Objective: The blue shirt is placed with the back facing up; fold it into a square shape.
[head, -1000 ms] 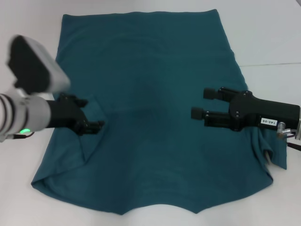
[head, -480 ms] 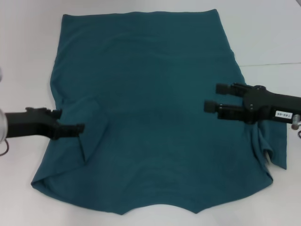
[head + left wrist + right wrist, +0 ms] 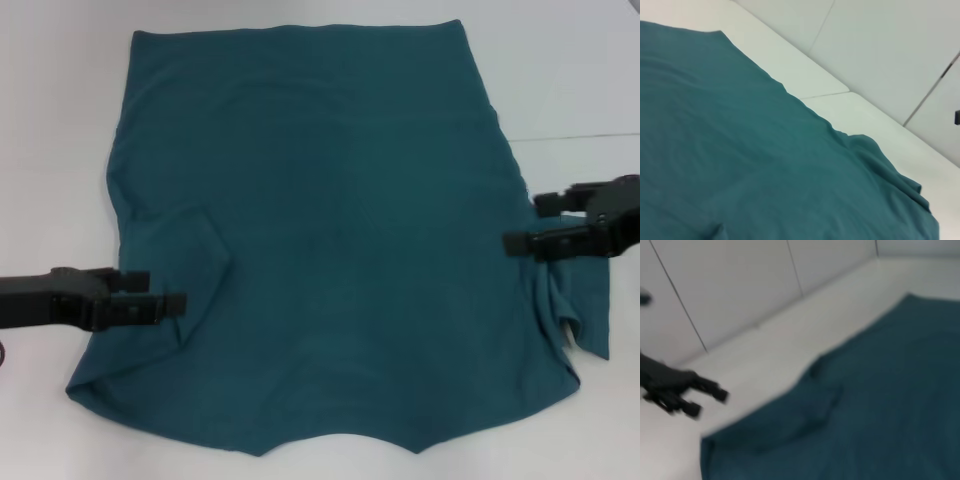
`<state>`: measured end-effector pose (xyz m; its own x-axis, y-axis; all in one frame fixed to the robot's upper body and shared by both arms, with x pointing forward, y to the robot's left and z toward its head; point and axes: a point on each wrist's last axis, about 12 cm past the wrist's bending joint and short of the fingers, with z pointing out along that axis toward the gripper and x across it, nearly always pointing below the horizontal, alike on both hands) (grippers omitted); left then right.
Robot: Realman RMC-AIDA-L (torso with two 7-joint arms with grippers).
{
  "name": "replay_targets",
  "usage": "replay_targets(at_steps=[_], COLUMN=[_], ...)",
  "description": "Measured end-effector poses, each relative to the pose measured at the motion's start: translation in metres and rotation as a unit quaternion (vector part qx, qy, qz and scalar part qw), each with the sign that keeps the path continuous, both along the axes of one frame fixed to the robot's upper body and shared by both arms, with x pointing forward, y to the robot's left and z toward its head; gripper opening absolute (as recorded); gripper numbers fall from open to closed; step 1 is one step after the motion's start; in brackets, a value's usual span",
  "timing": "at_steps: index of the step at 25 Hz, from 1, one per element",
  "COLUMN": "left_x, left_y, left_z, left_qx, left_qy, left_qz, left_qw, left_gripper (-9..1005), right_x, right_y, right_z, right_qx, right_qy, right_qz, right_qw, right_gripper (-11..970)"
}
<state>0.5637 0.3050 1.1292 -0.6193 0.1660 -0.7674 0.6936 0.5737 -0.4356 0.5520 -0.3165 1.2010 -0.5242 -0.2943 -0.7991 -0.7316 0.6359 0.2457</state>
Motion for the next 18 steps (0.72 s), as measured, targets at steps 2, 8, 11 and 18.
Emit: replay_targets(at_steps=[2,8,11,18], left_x=[-0.003,-0.011,-0.015,-0.017], left_y=[-0.001,-0.005,-0.008,-0.007], left_z=[0.000,0.000,0.000,-0.003], left_qx=[-0.003,-0.012,-0.015,-0.016], left_qy=[0.003,0.002,0.004,0.006], left_qz=[-0.010,-0.053,-0.074,-0.069], left_qw=[1.000,0.998,0.997,0.997], left_gripper=[876,877,876,876], right_x=[0.000,0.005,0.007,0.011], right_y=[0.000,0.001,0.001,0.000], right_z=[0.010,0.016,0.012,-0.002], right_qx=[-0.041,-0.183,-0.232,-0.314], right_qy=[0.021,0.092,0.118,0.141], right_qz=[0.001,-0.023,-0.036,-0.085], right_qw=[0.999,0.979,0.965,0.935], right_gripper=[915,914,914,913])
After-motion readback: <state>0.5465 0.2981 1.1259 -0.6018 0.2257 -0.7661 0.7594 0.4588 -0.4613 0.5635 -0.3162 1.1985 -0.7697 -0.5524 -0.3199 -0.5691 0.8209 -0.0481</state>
